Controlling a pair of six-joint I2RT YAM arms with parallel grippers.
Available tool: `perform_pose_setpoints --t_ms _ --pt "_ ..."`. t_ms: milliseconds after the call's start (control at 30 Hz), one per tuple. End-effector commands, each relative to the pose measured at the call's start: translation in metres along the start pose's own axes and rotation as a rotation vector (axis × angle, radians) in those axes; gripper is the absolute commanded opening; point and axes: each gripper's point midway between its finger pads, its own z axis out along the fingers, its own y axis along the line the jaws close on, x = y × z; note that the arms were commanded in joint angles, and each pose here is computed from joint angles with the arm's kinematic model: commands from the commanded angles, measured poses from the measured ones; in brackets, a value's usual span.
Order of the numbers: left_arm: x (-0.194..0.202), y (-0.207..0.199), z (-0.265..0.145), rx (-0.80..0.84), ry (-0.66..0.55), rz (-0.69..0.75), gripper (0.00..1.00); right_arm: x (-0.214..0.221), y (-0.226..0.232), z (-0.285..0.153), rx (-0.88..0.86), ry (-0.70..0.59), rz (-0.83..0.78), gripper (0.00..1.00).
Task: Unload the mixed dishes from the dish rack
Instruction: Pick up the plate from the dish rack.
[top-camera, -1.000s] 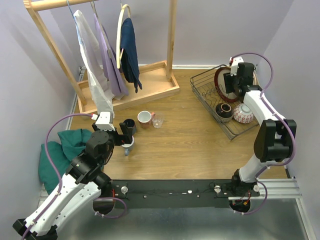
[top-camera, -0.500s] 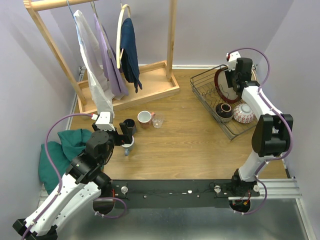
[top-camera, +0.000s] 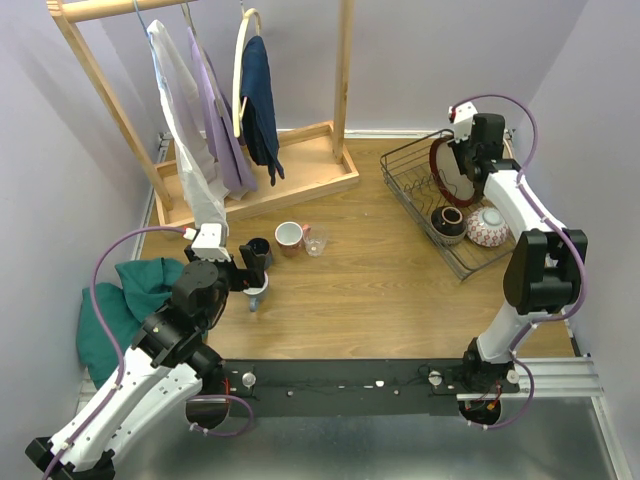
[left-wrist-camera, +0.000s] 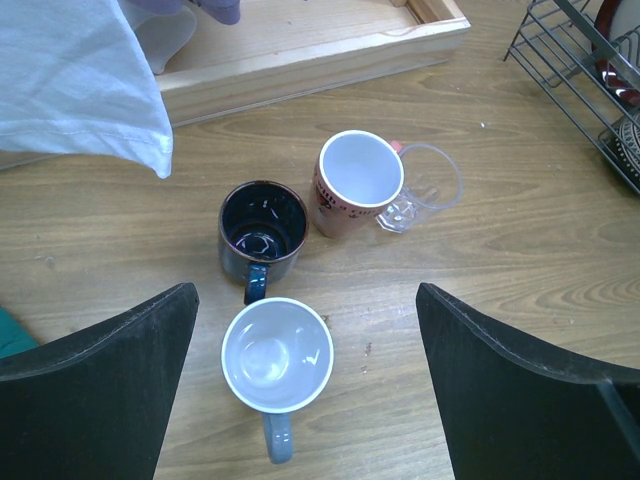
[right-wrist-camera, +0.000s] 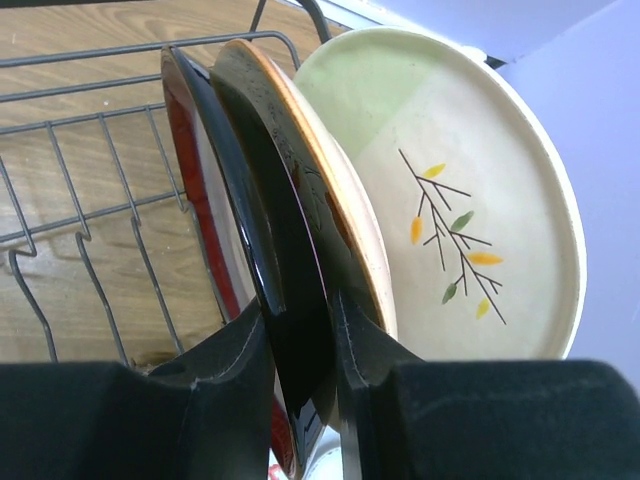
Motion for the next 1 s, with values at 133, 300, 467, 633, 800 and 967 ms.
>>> perform_pose_setpoints --t_ms 133,300,467,633,800,967 --pt "-0.006 -0.001 0.003 0.002 -0.024 0.001 0.99 -0.06 -0.036 -0.041 0.055 -0.13 -0.052 0.03" --pt "-0.005 -0.003 0.003 0.01 -0.02 0.005 0.99 -0.077 -0.046 -0.055 0.069 -0.164 -0.065 0.01" --pt "-0.005 -0.004 0.003 0.017 -0.021 0.007 0.99 -0.09 -0.049 -0.067 0.057 -0.198 -0.07 0.01" --pt "-0.004 -0.004 0.004 0.021 -0.019 0.01 0.99 -0.1 -0.052 -0.08 0.05 -0.227 -0.068 0.01" --pt "-0.003 -0.004 0.004 0.02 -0.015 0.012 0.99 -0.11 -0.053 -0.094 0.035 -0.262 -0.052 0.01" --pt "-0.004 -0.005 0.005 0.023 -0.015 0.011 0.99 -0.111 -0.055 -0.109 0.041 -0.28 -0.028 0.01"
